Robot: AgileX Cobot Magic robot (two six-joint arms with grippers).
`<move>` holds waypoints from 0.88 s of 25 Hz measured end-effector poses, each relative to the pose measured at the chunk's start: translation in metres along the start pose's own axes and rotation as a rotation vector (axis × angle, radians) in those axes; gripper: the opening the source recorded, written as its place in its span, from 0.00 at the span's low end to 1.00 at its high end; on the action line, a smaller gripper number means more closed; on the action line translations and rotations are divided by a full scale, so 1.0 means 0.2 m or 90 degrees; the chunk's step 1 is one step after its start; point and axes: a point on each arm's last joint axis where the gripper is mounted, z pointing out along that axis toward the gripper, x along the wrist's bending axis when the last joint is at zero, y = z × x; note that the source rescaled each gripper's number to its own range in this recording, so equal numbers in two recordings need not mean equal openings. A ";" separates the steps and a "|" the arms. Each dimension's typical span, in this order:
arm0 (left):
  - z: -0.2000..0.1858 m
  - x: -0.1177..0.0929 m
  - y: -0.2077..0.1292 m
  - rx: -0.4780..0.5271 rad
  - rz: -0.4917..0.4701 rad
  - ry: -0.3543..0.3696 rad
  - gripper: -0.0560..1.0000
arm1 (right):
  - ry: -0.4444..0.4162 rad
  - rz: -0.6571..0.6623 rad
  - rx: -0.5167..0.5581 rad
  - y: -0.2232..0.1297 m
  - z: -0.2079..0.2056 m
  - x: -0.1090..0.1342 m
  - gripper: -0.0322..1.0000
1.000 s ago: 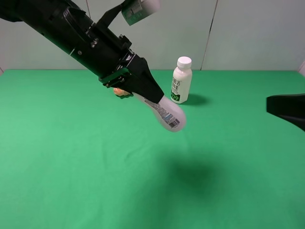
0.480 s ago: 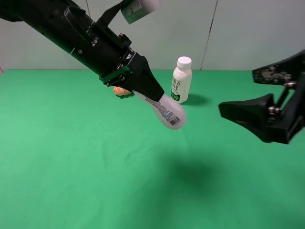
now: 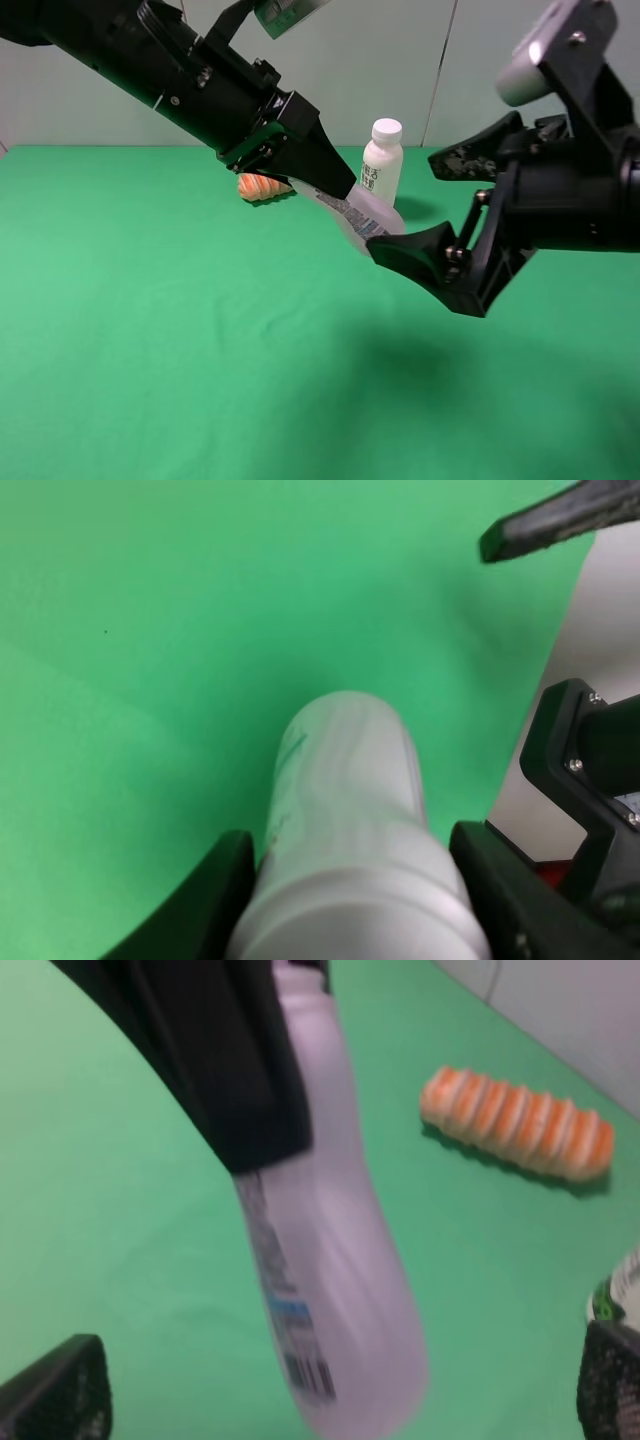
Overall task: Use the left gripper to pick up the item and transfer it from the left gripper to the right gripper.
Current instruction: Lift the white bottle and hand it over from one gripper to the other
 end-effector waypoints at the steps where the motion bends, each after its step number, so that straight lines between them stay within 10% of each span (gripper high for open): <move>1: 0.00 0.00 0.00 0.000 0.000 0.000 0.05 | 0.004 -0.005 0.001 0.01 0.02 0.00 1.00; 22: 0.00 -0.01 0.01 -0.013 -0.018 -0.020 0.05 | -0.019 -0.033 0.025 0.04 0.31 -0.02 1.00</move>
